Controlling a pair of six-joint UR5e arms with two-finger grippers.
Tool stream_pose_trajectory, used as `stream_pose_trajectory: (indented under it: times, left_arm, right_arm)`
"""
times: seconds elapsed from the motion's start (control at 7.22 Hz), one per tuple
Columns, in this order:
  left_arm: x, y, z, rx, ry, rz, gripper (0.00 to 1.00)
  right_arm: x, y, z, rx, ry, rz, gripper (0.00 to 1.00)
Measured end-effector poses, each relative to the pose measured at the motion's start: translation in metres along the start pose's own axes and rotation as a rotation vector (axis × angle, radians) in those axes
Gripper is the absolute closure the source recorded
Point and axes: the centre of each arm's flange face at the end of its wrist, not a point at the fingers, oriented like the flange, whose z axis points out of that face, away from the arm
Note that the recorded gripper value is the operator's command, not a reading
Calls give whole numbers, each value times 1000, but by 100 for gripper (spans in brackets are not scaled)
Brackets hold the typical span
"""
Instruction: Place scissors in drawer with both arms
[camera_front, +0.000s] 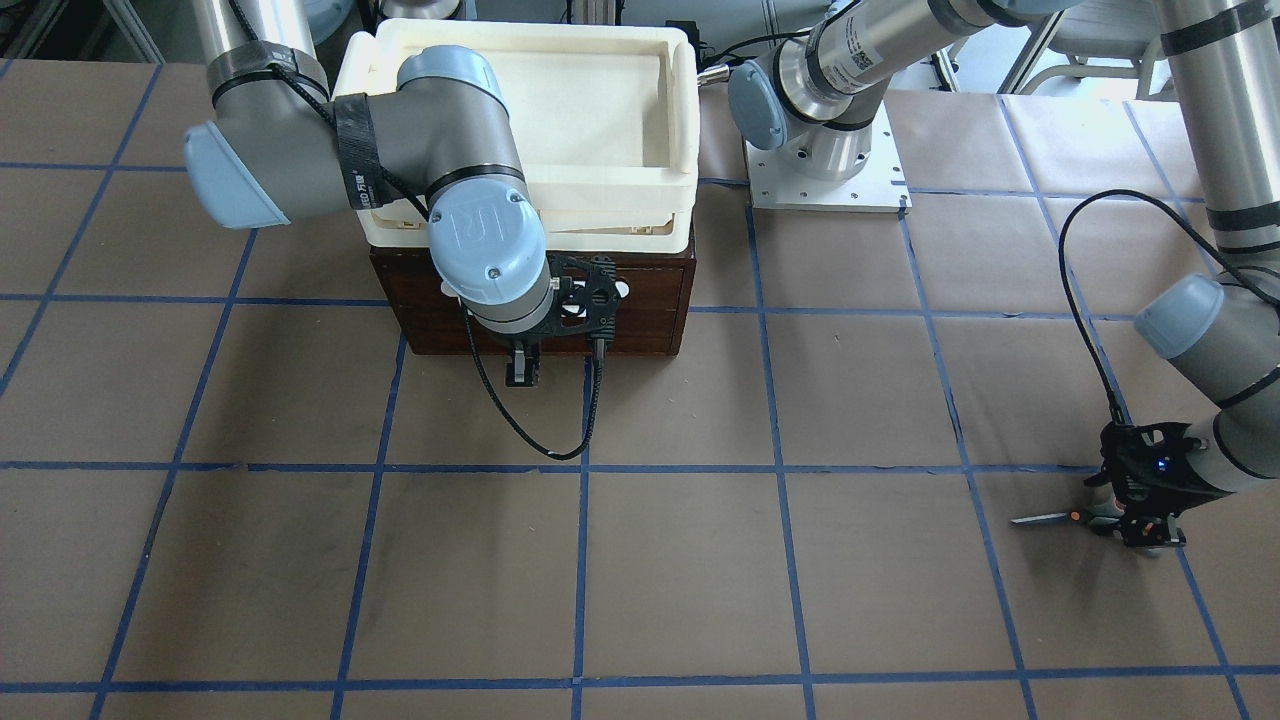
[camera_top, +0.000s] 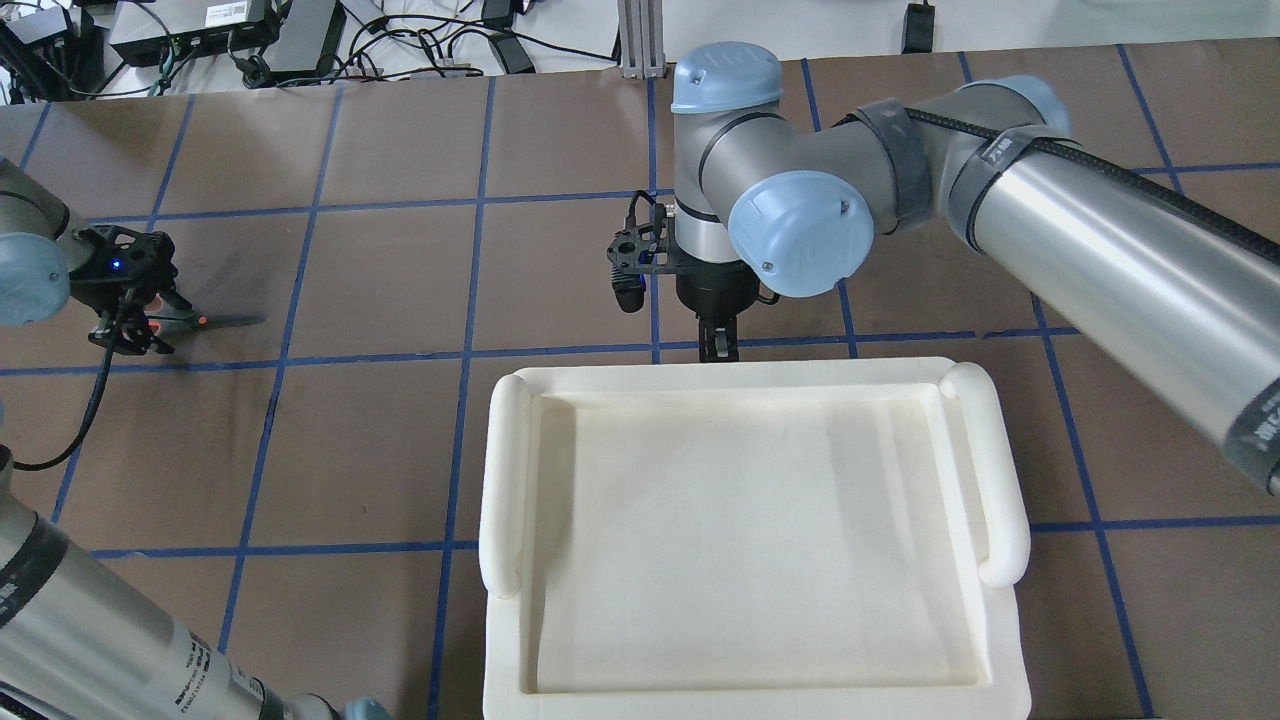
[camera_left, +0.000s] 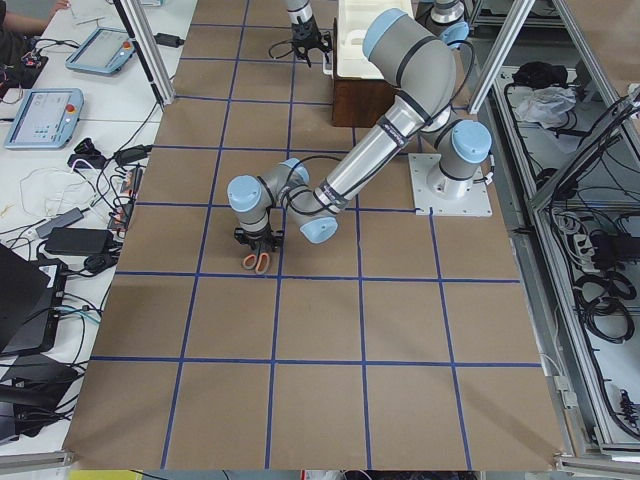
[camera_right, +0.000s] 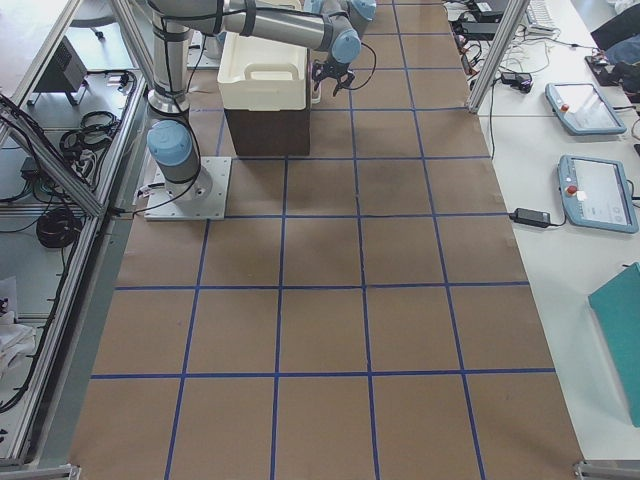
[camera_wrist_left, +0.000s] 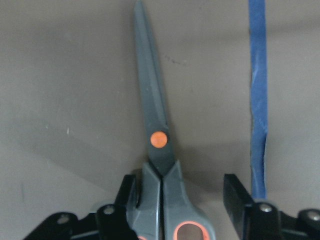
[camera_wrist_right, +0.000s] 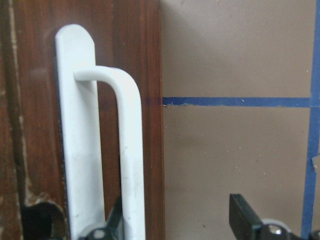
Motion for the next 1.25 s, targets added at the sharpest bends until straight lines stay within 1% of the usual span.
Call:
stream_pose_trajectory:
  times: [0.28,0.42,0.55,0.69,0.83,1.25]
  left_arm:
    - [0,0,2,1,2,3,48]
    - [0,1,2,1,2,4,56]
    - [0,1,2,1,2,5,73]
    - [0,1,2,1,2,5,87]
    - [0,1,1,1,1,6,91]
    - [0,0,-3,-3,-4,7,92]
  right_arm:
    - [1,0,-1,-2,6,-3,41]
    - [3,0,-3,-4,14,-4,41]
    - [4,-1,-5,-1,29,-6,40]
    - [7,-2,-7,3,46,-8,40]
    - [10,-2,-8,8,61,-10,39]
    - [32,-6,-16,18,89,-8,39]
